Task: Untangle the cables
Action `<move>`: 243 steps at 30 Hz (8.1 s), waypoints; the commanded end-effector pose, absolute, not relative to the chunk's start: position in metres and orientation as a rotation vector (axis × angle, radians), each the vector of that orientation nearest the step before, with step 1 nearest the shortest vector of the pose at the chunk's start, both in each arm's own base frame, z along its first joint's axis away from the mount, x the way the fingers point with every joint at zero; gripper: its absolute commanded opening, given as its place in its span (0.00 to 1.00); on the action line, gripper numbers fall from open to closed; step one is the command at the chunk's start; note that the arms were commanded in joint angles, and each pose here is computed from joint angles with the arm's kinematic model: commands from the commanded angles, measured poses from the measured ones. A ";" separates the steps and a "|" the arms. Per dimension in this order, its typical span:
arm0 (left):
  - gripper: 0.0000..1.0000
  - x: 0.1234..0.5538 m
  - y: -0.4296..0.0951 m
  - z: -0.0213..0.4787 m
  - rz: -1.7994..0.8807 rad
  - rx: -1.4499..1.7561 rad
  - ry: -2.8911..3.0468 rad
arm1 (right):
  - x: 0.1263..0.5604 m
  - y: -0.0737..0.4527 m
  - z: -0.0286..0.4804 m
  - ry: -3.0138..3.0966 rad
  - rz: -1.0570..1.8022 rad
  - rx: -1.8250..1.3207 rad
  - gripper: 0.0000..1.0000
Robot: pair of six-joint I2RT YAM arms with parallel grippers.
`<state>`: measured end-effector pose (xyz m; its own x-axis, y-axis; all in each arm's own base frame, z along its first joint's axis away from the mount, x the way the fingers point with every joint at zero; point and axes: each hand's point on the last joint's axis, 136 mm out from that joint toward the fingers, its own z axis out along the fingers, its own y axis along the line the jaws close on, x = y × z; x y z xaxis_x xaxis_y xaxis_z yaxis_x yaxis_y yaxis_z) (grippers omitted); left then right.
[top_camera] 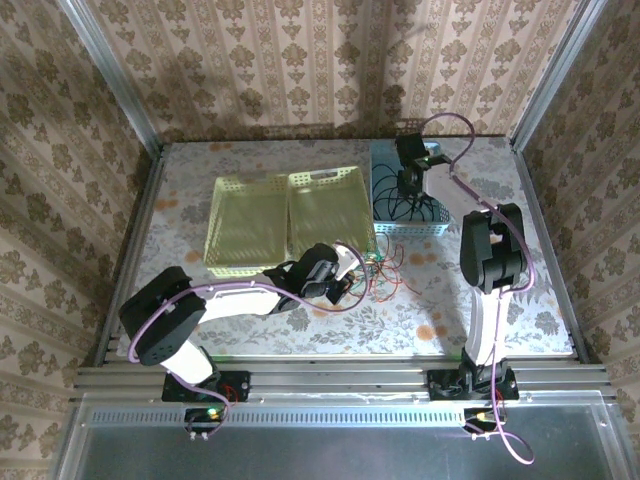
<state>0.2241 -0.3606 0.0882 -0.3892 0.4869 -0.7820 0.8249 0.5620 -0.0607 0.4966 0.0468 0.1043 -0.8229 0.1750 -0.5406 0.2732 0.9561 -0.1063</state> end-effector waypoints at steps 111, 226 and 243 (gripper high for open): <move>0.00 0.216 -0.261 0.019 -0.038 0.857 2.400 | 0.228 -0.115 0.318 1.851 0.018 1.140 0.00; 0.00 0.206 -0.302 0.082 -0.363 0.926 2.099 | 0.341 0.253 0.149 2.524 0.757 -0.395 0.49; 0.00 0.205 -0.301 0.083 -0.365 0.921 2.095 | 0.316 0.267 0.121 2.582 0.705 -0.629 0.50</move>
<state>0.2028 -0.2916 0.0653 -0.4423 0.5248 -0.7273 0.7141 0.6967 0.0684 0.3241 0.2648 0.1126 -0.8469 -0.2699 -0.4581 -0.4637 0.7967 0.3877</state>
